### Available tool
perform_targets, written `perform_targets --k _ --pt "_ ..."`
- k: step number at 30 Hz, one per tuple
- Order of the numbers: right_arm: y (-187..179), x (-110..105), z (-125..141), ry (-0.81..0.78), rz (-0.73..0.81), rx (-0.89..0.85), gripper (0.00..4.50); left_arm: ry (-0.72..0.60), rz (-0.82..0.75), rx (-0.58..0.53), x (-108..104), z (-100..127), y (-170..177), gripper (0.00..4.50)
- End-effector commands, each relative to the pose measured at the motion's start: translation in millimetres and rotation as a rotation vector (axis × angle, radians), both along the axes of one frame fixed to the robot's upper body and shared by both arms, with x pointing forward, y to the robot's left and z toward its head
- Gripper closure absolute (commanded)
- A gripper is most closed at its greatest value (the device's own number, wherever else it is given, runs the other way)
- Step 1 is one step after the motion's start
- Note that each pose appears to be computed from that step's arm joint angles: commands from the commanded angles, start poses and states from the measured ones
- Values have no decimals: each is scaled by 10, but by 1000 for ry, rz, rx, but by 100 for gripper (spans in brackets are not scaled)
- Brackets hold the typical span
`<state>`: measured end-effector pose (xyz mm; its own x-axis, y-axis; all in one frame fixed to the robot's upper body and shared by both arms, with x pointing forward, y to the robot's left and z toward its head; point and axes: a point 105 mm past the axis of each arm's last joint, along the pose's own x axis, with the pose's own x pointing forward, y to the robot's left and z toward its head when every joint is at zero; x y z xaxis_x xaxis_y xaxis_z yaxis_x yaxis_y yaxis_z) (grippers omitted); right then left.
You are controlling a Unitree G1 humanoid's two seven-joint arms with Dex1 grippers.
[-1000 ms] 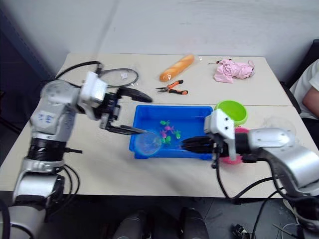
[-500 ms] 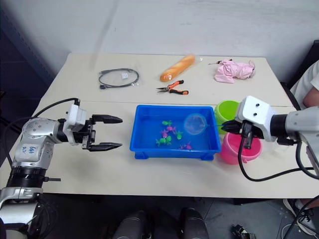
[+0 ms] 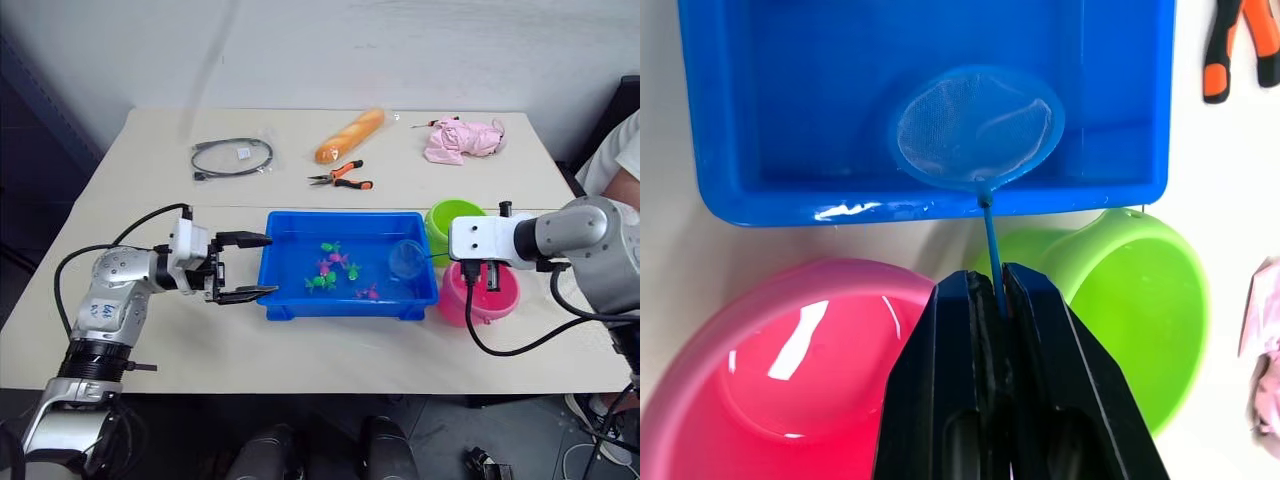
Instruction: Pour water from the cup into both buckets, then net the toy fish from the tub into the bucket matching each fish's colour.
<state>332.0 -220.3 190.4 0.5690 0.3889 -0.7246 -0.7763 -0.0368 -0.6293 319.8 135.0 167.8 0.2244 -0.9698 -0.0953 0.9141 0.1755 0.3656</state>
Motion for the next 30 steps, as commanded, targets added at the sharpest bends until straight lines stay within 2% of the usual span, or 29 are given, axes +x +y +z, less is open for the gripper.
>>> perform_targets --k 1,6,17,30 --pt "49 -13 23 7 30 -28 450 -39 -12 3 6 92 -30 2" --pt "140 19 -34 40 50 -52 450 -34 -17 12 4 91 -34 2" --pt "375 -116 -65 234 43 130 450 -28 9 31 -24 88 47 2" --pt "279 -112 151 289 -59 291 450 -23 16 43 -16 78 68 2"
